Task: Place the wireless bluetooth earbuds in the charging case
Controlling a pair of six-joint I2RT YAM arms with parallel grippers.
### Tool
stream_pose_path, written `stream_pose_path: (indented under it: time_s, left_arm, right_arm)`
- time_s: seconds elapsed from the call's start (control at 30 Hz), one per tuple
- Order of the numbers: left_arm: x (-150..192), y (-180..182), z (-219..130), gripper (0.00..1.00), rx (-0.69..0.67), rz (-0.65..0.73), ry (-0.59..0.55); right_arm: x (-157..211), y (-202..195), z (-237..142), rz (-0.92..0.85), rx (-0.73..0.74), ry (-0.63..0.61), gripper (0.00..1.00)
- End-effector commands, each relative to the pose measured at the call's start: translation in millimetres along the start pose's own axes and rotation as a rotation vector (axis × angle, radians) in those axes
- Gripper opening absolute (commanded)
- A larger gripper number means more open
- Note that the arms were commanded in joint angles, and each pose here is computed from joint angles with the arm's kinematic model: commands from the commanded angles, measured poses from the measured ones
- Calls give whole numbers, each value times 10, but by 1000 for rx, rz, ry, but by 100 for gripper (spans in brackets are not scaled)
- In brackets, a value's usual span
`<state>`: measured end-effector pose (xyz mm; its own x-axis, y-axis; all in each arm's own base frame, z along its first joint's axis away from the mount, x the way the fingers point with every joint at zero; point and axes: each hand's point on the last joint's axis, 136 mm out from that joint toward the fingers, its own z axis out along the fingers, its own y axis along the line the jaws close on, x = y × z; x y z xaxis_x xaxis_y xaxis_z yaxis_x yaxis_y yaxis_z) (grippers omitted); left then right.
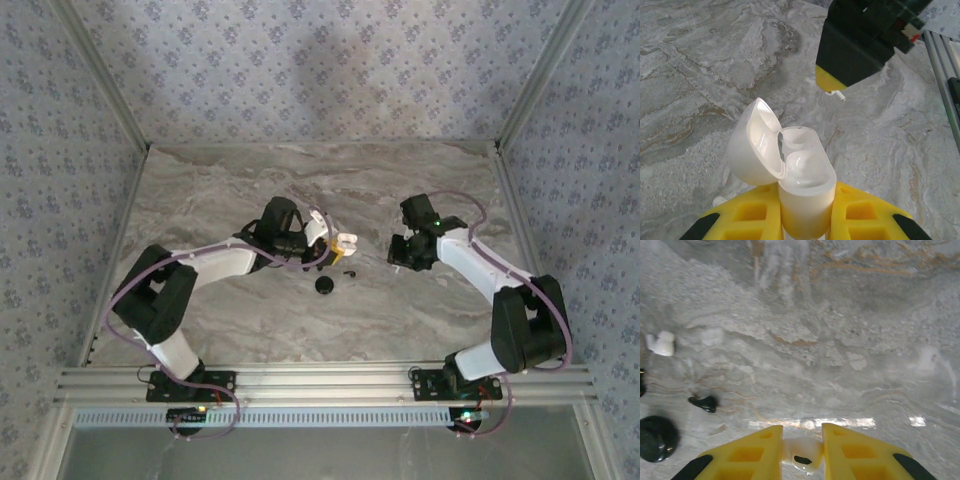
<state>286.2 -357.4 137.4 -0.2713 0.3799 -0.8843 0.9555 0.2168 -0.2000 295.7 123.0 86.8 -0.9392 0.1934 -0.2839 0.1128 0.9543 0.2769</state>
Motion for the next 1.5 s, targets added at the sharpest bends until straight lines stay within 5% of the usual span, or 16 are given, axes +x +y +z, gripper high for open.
stream_pose_path:
  time_s: [0.0,0.8,1.47]
  left_arm:
    - [-280,83,45,18,-26,39,-82]
    - [-449,-47,124,18,66,78,-175]
    - [-605,-75,100,18,77,45,-232]
  right_arm:
    - [-107,187,-117,17,-98,-89,25]
    - [-435,870,-1012,-107,-404,-574,24]
    - [-609,996,-1003,-98,-456,-653,24]
